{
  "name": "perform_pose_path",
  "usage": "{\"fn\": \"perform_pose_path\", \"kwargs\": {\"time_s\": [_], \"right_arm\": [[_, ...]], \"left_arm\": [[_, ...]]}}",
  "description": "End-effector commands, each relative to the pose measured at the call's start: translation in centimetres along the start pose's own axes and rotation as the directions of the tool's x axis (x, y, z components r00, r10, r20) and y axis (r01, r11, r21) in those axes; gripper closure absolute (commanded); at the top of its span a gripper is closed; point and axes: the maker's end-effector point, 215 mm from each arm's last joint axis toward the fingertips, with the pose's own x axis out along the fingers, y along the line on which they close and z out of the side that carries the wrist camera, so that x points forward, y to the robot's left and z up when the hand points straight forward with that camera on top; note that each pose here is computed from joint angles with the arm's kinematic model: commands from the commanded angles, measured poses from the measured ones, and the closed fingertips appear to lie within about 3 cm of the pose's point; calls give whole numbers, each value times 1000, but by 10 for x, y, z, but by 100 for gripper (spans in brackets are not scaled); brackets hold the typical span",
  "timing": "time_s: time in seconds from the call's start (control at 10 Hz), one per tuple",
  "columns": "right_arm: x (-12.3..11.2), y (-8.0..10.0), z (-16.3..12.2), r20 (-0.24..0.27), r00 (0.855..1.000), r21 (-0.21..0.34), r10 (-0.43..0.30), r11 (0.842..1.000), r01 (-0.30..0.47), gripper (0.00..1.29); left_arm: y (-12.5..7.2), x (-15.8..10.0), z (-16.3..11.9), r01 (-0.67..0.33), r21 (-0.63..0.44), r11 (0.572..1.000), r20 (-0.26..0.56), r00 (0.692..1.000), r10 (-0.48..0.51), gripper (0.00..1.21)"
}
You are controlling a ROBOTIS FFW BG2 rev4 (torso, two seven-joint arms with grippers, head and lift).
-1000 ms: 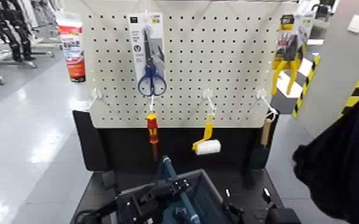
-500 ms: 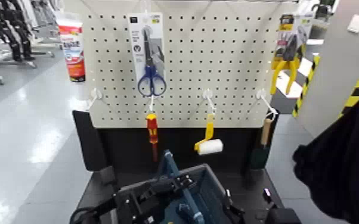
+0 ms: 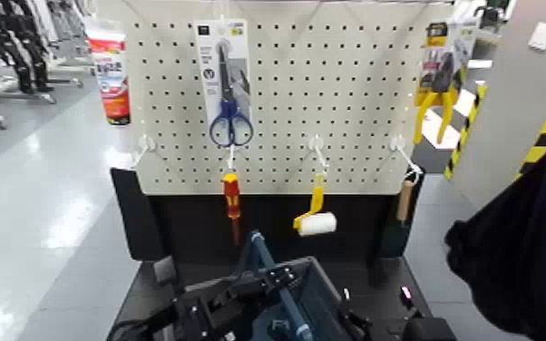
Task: Grasp the handle of the crate.
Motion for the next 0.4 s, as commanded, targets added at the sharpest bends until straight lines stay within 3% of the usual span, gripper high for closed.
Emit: {"fn": "perform_pose_path", "kwargs": {"time_s": [0.1,0.4], "right_arm": [[0,3,0,1,1000,2,5,1000,-5,15],[1,2,0,2,1000,-3,3,1000,-3,15]], "left_arm": [[1,0,-1,2,-11,1000,-1,1000,-2,118],[2,0,-1,-1,-11,1000,-1,1000,1,118]]}}
